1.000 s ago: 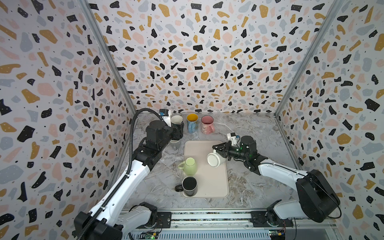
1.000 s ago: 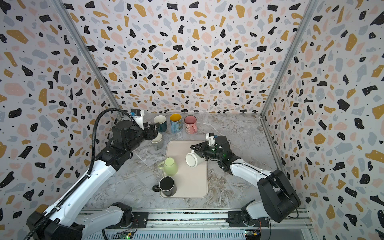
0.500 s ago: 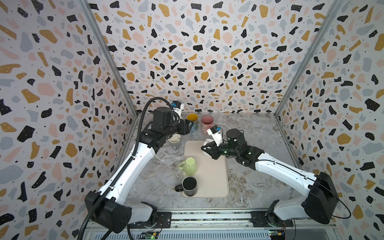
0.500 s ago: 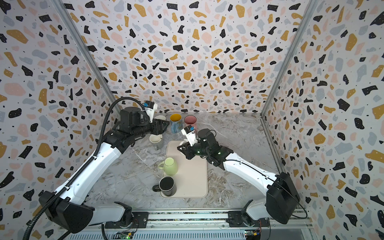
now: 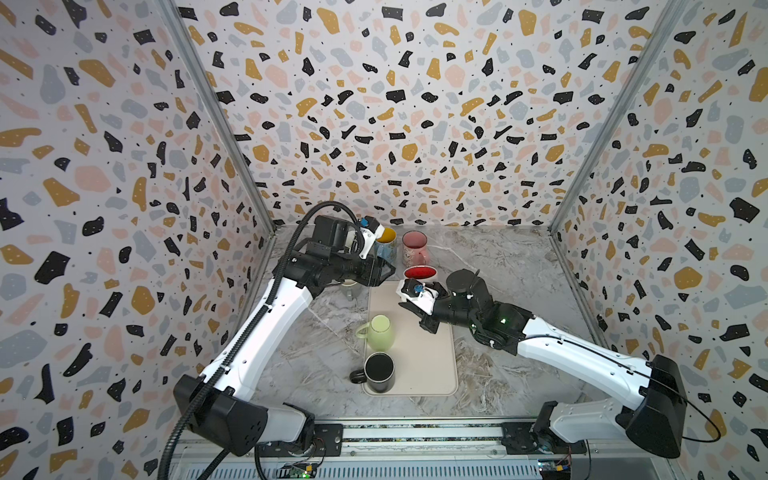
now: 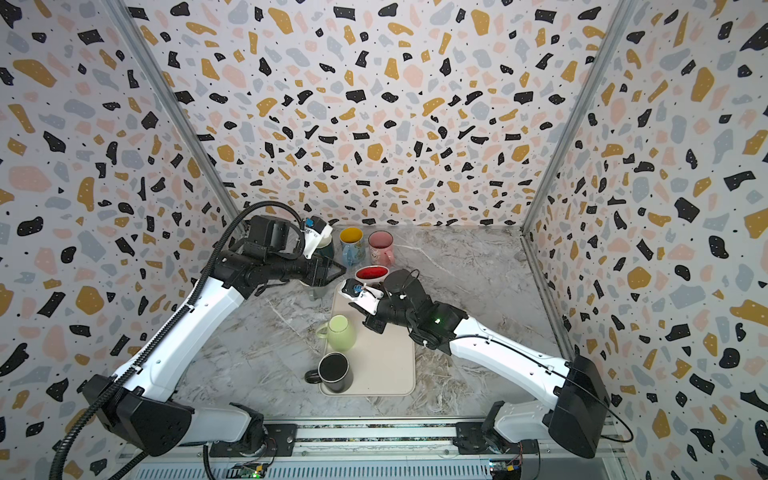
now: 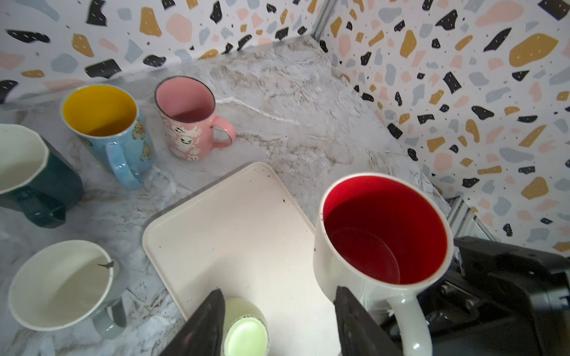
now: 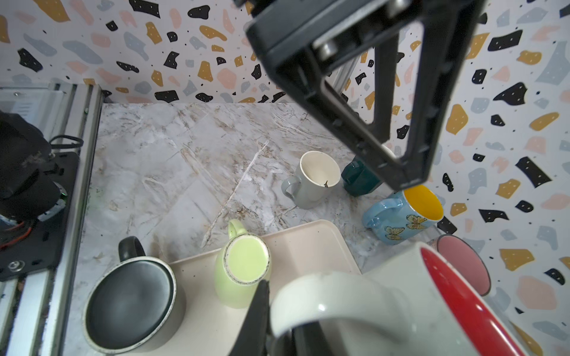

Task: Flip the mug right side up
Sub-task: 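Rotate the white mug upright with the right gripper while the left gripper reaches toward it, then close the left gripper on the white mug's handle while the right gripper holds it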

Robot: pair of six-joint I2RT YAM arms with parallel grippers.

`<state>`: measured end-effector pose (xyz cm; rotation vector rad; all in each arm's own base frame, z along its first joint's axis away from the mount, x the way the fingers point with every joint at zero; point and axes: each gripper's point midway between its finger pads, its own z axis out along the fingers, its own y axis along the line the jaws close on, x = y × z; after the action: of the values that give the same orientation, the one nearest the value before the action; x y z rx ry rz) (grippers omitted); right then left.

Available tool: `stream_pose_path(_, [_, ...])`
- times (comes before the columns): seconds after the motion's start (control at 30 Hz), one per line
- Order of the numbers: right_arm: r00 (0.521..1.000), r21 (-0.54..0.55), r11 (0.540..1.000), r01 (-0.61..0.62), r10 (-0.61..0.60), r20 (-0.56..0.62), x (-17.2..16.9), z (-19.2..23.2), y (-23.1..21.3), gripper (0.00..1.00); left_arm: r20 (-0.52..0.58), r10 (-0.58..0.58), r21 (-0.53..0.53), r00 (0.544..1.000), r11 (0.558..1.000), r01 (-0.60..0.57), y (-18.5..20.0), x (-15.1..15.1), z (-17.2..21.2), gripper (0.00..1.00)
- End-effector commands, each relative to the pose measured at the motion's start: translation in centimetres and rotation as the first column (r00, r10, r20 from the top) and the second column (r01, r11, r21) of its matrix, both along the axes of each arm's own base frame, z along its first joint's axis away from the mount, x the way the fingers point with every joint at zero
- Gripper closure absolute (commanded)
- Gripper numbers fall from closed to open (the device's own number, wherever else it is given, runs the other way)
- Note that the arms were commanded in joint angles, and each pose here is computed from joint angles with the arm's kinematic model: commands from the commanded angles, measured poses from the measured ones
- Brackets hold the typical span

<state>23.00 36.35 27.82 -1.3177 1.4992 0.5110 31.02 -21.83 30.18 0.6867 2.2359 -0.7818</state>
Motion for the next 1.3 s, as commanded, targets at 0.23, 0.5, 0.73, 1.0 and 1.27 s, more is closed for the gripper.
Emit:
stream_pose_path(0.23, [0.980,-0.007,1.000,0.025,-0.023,0.198,1.5,2.9,0.2,1.00,-0.011,-0.131,-0.037,0.991,0.991,0.131,-1.9,-2.8,1.2,0.42])
stream_pose_path(0.5, [0.975,0.001,1.000,0.030,-0.029,0.219,1.7,3.3,0.2,1.00,-0.045,-0.186,-0.054,0.982,0.982,0.183,-3.4,-3.7,0.5,0.42])
stream_pose_path(0.73, [0.973,0.024,1.000,0.018,-0.023,0.231,1.6,4.0,0.4,1.00,-0.080,-0.198,-0.053,0.977,0.979,0.195,-4.1,-3.8,-0.6,0.42])
stream_pose_path(1.0, [0.969,0.048,0.999,-0.003,-0.009,0.247,0.9,4.8,0.4,1.00,-0.113,-0.185,-0.051,0.976,0.982,0.180,-4.4,-3.3,-1.9,0.44])
stream_pose_path(1.27, [0.963,0.050,0.999,-0.004,-0.010,0.268,0.8,5.1,0.4,1.00,-0.161,-0.196,-0.052,0.967,0.980,0.190,-4.7,-3.6,-3.2,0.54])
